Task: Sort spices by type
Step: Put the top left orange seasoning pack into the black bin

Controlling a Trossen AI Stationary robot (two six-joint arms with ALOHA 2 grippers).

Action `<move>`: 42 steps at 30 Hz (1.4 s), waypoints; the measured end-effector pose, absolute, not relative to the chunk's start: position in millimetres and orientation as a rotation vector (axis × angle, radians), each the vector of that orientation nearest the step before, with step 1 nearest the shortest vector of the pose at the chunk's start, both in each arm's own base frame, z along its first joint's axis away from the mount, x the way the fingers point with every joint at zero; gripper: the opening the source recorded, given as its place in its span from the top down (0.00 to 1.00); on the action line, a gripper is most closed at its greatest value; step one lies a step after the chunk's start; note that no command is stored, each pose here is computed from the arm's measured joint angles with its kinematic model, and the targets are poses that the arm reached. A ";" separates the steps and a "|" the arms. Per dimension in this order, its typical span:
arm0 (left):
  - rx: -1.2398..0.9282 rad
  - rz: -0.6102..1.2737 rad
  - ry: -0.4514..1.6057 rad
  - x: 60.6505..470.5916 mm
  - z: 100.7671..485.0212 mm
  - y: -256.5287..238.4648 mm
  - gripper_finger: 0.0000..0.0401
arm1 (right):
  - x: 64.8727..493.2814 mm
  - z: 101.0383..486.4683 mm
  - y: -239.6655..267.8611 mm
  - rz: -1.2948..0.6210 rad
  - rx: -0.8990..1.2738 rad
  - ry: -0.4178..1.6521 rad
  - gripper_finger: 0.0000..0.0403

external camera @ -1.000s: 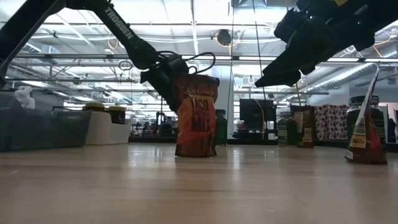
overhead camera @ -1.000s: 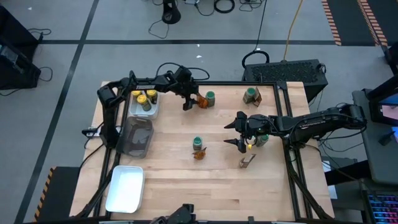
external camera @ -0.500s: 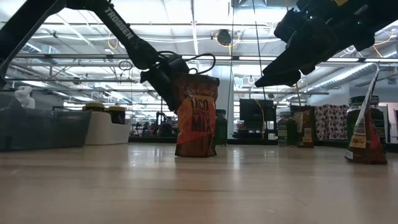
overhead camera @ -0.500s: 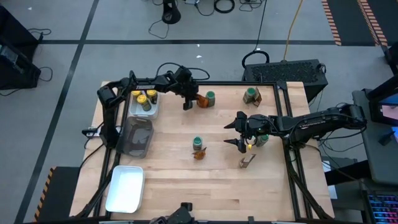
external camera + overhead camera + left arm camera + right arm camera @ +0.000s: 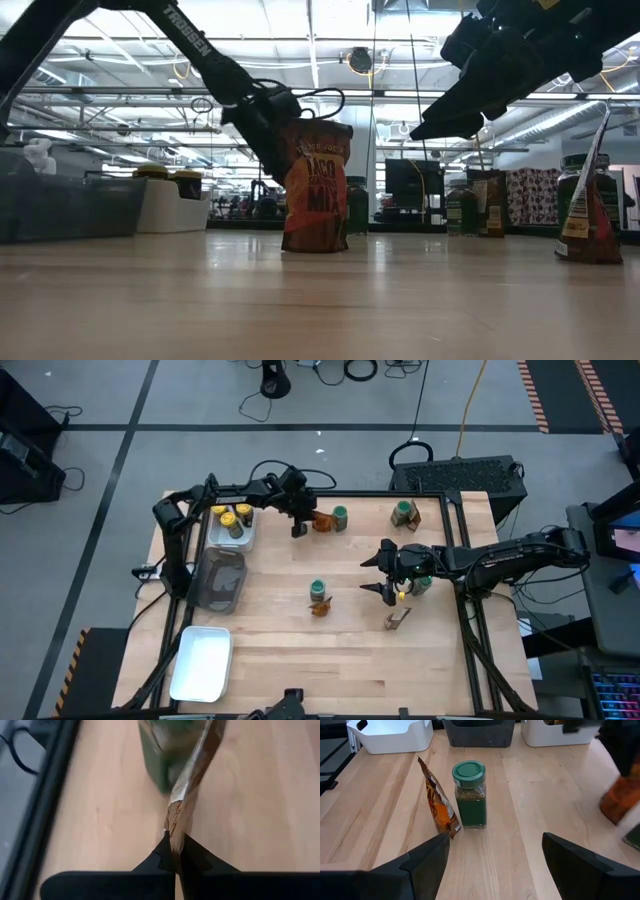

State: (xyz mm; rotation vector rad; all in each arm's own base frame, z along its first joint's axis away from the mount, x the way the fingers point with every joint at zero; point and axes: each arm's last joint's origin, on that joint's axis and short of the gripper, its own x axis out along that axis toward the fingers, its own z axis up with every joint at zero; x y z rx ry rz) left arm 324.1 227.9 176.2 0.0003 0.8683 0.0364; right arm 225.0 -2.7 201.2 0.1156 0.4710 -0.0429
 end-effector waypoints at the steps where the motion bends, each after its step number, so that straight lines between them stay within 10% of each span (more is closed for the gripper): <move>1: -0.009 0.030 0.885 321.2 179.2 225.7 0.98 | 225.0 201.2 -2.7 -0.043 0.116 0.471 0.26; 18: -0.045 -0.004 0.846 250.9 305.7 120.9 0.99 | 225.5 202.0 -2.7 -0.043 0.118 0.462 0.26; 42: -0.134 0.284 1.124 96.5 282.4 30.1 1.00 | 242.0 189.6 -2.7 -0.035 0.112 0.437 0.26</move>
